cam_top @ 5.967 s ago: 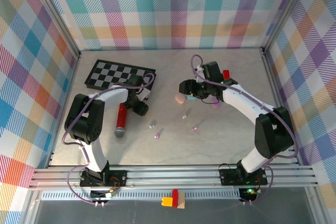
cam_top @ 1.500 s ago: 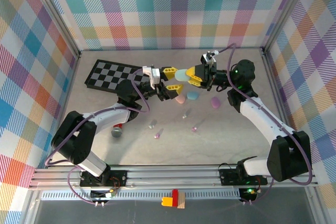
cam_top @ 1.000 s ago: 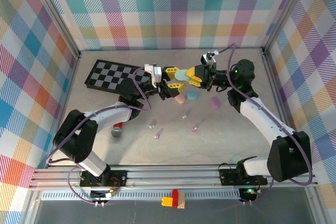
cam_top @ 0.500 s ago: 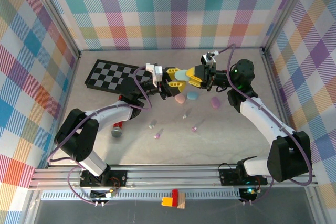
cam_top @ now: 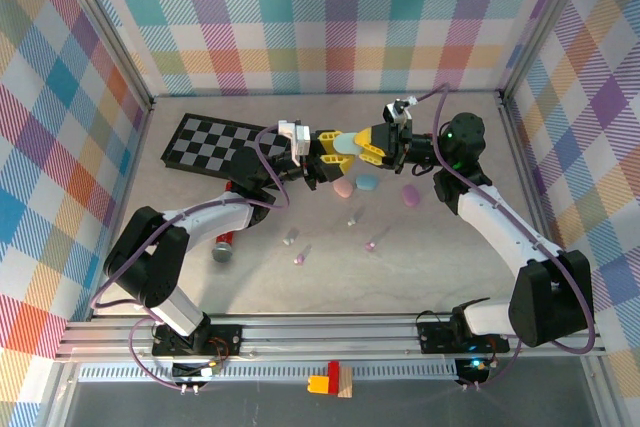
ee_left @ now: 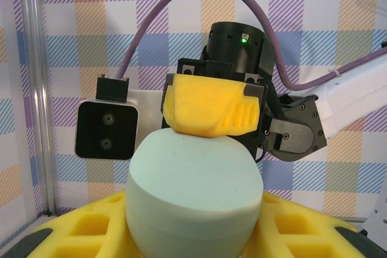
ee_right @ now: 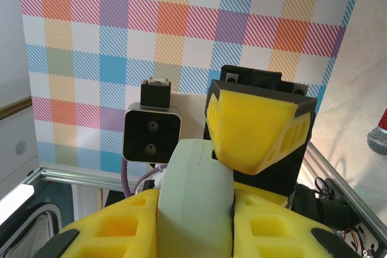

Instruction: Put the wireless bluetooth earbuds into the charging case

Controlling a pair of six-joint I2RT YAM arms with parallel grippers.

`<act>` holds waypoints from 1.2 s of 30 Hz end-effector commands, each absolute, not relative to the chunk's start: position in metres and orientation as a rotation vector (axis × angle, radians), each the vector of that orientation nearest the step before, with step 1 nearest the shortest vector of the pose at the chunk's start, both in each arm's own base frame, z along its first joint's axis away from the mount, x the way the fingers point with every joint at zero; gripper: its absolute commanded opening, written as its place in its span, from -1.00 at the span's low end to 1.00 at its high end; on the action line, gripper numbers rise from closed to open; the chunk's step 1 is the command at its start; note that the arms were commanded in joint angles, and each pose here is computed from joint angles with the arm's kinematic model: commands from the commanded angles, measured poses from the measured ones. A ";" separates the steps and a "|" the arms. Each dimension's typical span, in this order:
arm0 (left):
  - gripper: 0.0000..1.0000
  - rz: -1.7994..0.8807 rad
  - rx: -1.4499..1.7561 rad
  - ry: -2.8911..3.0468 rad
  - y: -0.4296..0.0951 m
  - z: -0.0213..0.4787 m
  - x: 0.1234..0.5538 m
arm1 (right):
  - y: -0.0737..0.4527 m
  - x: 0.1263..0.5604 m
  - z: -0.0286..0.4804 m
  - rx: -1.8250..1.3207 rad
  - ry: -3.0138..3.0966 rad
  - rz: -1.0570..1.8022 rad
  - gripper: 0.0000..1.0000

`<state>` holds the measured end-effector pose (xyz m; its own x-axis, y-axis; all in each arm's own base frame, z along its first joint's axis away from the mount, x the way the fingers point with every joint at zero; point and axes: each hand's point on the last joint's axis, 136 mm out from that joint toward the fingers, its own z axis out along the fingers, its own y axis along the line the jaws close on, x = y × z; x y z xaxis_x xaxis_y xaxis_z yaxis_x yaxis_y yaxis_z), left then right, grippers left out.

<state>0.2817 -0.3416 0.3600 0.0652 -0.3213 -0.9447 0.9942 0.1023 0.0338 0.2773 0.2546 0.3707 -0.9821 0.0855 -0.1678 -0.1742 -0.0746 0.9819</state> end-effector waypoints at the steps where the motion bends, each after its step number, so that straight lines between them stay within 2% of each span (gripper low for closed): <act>1: -0.32 -1.257 0.965 0.881 -0.343 0.377 0.267 | 0.253 0.279 0.382 -0.137 1.962 2.149 -0.80; 2: -0.32 -1.256 0.966 0.881 -0.343 0.376 0.267 | 0.253 0.279 0.383 -0.140 1.958 2.144 -0.73; 6: -0.32 -1.254 0.965 0.893 -0.342 0.372 0.266 | 0.251 0.280 0.386 -0.147 1.935 2.106 -0.08; 9: -0.32 -1.246 0.950 0.913 -0.339 0.368 0.266 | 0.244 0.288 0.379 -0.086 1.949 2.061 0.26; 11: -0.32 -1.236 0.950 0.935 -0.338 0.363 0.266 | 0.237 0.294 0.376 -0.058 1.943 2.026 0.40; 16: -0.31 -1.243 0.938 1.043 -0.333 0.349 0.269 | 0.220 0.299 0.366 -0.113 1.949 1.748 0.59; 22: -0.32 -1.248 0.921 1.156 -0.327 0.337 0.272 | 0.198 0.279 0.349 -0.499 1.943 1.012 0.66; 24: -0.31 -1.235 0.929 1.175 -0.326 0.333 0.270 | 0.201 0.267 0.351 -0.654 1.873 0.874 0.69; 30: -0.33 -1.211 0.952 1.195 -0.324 0.327 0.267 | 0.225 0.248 0.351 -0.931 1.795 0.712 0.73; 36: -0.33 -1.217 0.964 1.172 -0.324 0.333 0.263 | 0.235 0.258 0.352 -0.980 1.788 0.646 0.73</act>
<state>0.2694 -0.3295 0.3212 -0.0797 -0.1622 -0.9835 0.9853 0.1366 -0.1024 0.2543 0.2384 0.3481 -0.2905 -0.2640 -0.9198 -0.8380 0.5342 0.1113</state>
